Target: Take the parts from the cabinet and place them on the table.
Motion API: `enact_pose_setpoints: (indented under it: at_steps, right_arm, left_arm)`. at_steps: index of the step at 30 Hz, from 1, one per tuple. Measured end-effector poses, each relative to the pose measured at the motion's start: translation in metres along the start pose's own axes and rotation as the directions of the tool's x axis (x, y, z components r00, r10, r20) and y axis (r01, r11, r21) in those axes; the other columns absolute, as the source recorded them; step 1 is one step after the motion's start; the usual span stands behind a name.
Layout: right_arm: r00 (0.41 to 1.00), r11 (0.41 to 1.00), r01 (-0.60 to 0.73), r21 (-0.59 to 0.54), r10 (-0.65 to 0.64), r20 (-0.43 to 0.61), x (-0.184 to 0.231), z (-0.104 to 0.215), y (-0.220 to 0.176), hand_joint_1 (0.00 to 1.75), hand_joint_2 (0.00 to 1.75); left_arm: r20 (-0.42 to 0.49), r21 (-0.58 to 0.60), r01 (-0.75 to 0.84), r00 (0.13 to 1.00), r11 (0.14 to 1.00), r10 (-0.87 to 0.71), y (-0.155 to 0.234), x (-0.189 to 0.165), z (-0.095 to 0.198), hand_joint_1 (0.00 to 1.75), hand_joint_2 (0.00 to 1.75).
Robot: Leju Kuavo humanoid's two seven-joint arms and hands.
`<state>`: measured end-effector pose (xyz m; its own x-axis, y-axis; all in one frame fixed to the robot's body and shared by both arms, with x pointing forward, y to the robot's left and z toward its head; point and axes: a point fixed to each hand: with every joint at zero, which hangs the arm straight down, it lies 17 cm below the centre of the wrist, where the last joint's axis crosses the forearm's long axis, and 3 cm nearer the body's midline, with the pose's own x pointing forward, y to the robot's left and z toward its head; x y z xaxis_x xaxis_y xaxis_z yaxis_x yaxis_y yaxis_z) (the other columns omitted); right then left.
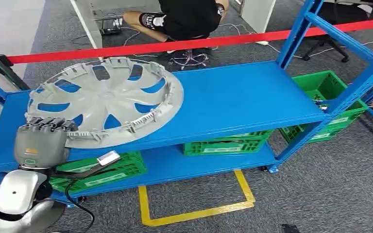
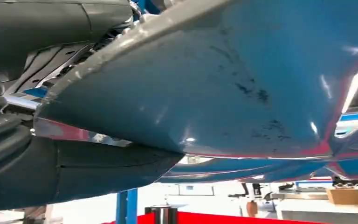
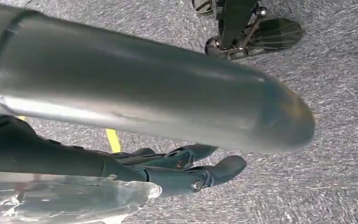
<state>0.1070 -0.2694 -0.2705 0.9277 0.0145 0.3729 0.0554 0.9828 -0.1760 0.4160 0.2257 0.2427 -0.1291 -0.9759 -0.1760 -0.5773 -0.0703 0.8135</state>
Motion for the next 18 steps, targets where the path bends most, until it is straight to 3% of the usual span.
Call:
enact_pose_setpoints:
  at_steps: [18]
  right_arm:
    - [1.000,0.998,0.003,0.059,-0.003,-0.001,0.001,0.003,0.014,0.00,0.00]
  left_arm:
    - [-0.001,-0.012,0.006,1.000,1.000,-0.006,-0.005,-0.012,0.015,1.75,1.75]
